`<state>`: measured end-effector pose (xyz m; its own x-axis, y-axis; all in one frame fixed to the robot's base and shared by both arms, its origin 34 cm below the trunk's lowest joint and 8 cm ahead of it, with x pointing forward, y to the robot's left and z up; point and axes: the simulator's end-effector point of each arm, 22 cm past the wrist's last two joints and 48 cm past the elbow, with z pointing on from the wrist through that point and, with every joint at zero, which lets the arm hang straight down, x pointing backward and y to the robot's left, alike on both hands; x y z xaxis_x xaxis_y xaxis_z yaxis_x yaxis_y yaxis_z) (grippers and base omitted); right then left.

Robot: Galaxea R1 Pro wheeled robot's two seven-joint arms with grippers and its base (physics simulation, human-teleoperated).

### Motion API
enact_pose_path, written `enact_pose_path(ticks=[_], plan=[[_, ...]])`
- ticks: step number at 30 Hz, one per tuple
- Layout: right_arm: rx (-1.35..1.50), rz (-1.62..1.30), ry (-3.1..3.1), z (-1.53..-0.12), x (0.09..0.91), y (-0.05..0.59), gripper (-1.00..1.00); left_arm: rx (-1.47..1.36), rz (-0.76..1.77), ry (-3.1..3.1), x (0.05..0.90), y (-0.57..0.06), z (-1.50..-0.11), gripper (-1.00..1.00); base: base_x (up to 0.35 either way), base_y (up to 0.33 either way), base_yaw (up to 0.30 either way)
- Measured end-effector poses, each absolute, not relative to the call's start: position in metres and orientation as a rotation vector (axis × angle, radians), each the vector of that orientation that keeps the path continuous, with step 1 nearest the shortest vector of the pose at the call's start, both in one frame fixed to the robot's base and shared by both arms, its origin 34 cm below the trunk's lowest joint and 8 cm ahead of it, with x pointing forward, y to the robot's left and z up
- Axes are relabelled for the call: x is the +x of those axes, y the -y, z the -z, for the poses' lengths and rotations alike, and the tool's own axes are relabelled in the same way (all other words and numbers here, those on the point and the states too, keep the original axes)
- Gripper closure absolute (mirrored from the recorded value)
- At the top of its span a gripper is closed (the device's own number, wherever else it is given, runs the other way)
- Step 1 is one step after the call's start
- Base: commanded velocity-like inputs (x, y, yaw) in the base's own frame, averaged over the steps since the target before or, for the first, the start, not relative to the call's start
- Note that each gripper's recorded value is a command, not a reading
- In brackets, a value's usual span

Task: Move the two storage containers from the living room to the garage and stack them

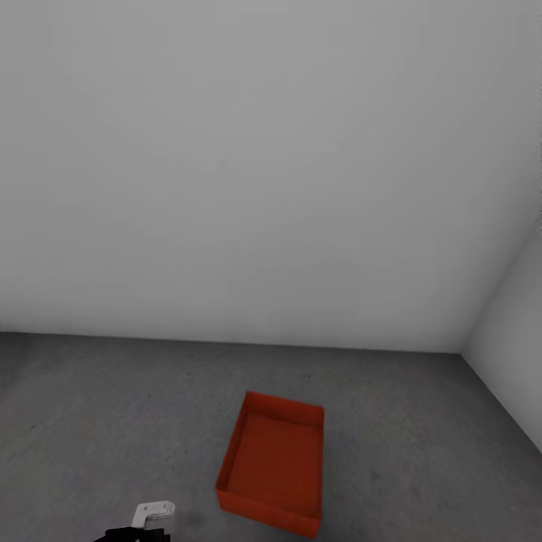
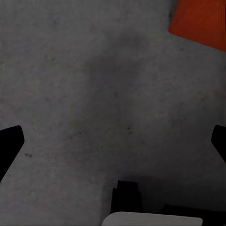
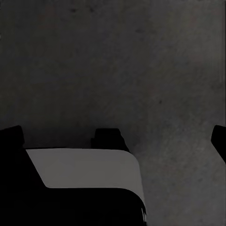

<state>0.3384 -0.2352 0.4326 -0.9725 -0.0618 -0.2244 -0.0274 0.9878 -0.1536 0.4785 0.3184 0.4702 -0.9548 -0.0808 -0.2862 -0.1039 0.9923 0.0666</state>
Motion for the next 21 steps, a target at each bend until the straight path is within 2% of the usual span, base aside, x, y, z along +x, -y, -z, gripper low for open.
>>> enact_pose_path(ticks=[21], plan=[[-0.062, 0.220, -2.872, -0.475, 0.351, 0.235, -1.00, -0.137, -0.112, -2.819, 0.490, -0.318, -0.517, -1.00, 0.000, 0.000, 0.000]])
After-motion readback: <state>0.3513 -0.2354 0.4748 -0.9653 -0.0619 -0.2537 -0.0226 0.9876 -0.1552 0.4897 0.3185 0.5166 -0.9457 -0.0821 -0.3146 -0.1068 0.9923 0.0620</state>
